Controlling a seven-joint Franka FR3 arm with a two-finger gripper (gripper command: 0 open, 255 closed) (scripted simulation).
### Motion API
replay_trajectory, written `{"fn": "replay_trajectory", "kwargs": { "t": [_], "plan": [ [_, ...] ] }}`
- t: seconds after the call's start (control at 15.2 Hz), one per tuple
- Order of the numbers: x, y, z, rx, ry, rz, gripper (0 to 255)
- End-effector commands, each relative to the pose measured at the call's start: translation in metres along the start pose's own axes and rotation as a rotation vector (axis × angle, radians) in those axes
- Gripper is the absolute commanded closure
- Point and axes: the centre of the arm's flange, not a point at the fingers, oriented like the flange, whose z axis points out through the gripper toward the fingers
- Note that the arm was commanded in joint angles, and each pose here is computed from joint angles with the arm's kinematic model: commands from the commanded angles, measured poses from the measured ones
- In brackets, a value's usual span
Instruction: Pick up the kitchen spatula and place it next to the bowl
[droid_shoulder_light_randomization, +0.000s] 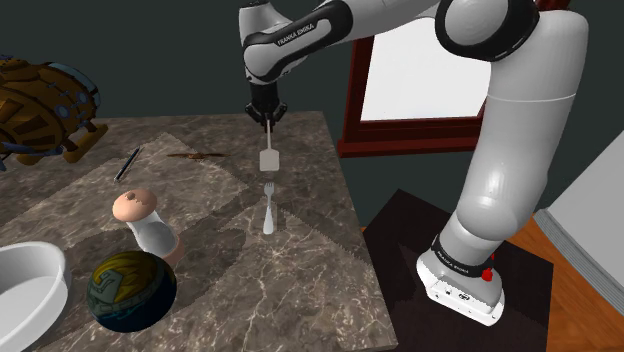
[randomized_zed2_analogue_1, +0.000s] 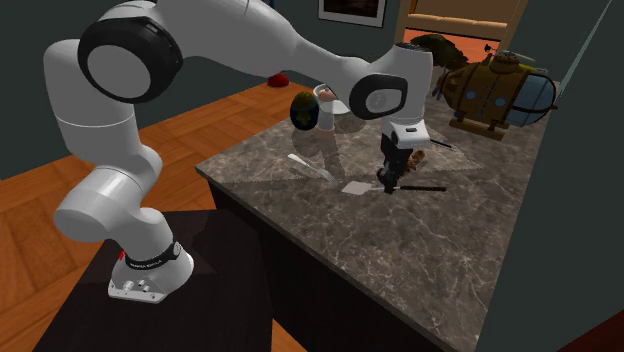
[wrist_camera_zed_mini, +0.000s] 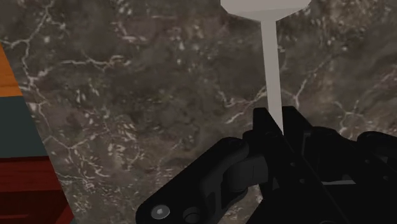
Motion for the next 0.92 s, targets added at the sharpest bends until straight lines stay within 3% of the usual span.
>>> {"fn": "replay_trajectory", "kwargs": {
  "t": [0.0, 0.86],
  "plan": [
    [0.0, -0.001, -0.011, 0.0, 0.0, 0.0, 255],
    [0.004, -0.001, -0.08, 0.0, 0.0, 0.0, 255]
  ]
}}
